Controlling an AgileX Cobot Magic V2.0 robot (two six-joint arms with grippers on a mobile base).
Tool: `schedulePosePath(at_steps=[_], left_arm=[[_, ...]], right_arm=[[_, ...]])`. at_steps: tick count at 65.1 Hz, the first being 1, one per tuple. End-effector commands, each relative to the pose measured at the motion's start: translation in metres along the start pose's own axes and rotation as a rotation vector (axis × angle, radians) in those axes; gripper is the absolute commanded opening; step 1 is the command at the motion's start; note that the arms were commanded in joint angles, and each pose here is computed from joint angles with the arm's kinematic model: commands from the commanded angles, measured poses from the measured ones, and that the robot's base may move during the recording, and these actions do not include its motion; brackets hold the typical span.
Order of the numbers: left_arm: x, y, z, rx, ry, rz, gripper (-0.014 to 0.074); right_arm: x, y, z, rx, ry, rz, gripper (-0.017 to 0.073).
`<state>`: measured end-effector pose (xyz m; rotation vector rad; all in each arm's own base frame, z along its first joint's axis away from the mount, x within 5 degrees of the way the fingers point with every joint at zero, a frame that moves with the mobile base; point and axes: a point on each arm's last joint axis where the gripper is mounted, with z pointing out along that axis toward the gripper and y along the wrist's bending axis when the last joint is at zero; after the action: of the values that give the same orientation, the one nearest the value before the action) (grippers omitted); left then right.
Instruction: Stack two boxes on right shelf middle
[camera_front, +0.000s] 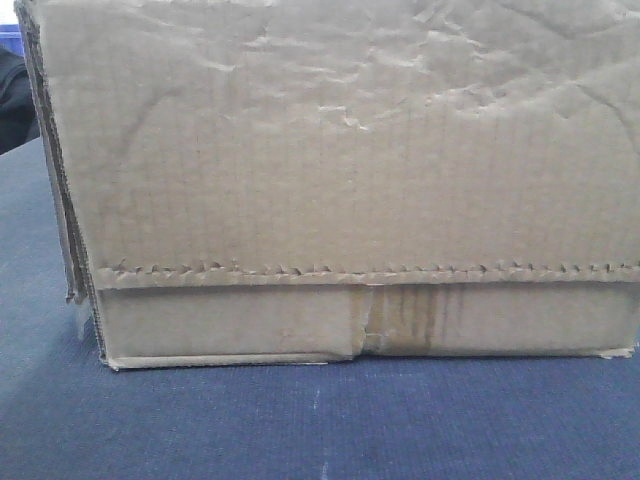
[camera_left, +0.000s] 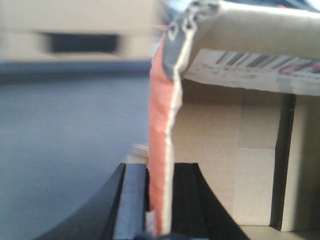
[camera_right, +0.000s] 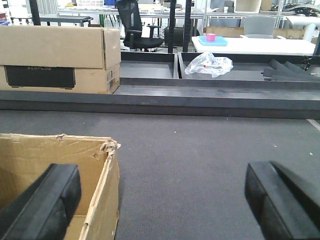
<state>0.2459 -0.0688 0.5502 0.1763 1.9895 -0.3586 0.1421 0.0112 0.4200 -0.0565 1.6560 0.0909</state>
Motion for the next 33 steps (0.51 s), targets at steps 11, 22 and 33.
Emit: schedulePosePath(at_steps=[11,22,33], left_arm=[[0.024,-0.039,0.075,0.079,0.199,-0.025,-0.0111],[0.043,-0.045,0.124,0.048,0.296,-0.052,-0.0111],[0.06,-0.043,0.161,0.025,0.38,-0.063,-0.0111]], right_arm=[[-0.002,0.0,0.001,-0.001,-0.013,-0.003,0.057],[-0.001,0.0,0.001,-0.002,0.002,-0.003,0.057],[0.0,0.001,0.001,-0.004,0.018,-0.003,0.057]])
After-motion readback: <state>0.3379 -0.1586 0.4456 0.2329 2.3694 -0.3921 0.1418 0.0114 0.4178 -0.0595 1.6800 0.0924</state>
